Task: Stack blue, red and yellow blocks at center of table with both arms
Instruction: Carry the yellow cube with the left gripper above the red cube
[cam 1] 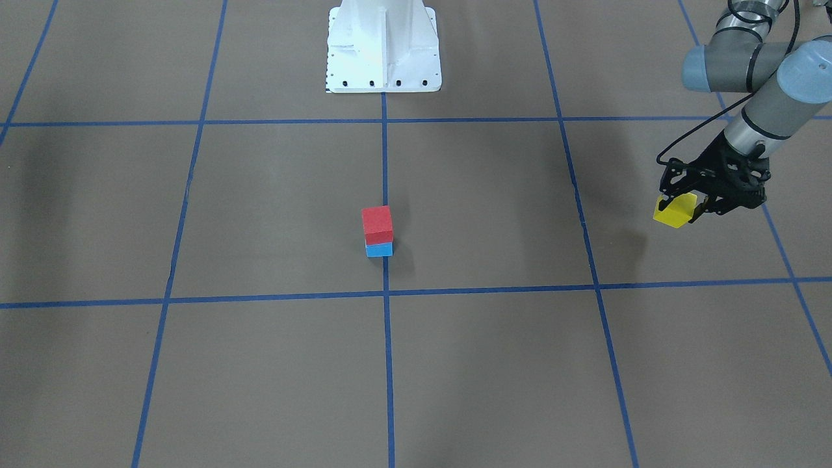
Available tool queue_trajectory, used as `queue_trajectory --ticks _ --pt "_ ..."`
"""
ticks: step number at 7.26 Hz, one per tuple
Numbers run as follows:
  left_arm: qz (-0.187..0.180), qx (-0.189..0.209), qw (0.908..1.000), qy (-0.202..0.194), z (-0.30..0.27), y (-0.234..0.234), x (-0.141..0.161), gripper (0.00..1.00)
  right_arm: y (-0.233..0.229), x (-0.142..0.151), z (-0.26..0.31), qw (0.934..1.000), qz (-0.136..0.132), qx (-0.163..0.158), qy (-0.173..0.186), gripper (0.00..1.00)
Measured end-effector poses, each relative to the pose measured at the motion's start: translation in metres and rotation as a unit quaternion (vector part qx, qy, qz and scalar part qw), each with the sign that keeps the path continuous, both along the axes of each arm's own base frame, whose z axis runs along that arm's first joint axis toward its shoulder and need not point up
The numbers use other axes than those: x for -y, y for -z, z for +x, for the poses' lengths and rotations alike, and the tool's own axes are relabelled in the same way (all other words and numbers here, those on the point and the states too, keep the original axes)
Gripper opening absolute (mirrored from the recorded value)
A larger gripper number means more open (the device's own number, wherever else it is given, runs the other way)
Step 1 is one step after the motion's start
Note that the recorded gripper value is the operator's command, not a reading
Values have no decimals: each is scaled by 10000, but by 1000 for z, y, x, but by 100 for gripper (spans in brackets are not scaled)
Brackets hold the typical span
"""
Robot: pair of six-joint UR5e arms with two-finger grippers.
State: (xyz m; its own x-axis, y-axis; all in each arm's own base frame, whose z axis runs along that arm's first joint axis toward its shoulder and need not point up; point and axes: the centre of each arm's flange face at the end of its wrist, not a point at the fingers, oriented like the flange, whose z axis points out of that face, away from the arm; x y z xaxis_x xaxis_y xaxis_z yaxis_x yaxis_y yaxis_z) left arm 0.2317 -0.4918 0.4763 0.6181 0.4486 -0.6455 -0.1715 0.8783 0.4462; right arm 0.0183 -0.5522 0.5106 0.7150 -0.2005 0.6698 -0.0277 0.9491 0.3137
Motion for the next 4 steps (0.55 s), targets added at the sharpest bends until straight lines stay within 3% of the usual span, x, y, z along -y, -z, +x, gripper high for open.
queue_trajectory --ticks 2,4 --pt "-529 -139 9978 379 38 132 46 0 0 0 0 10000 -9 2 -7 100" --pt "-1186 -282 9901 692 105 255 47 0 0 -1 0 10000 -12 4 -9 100"
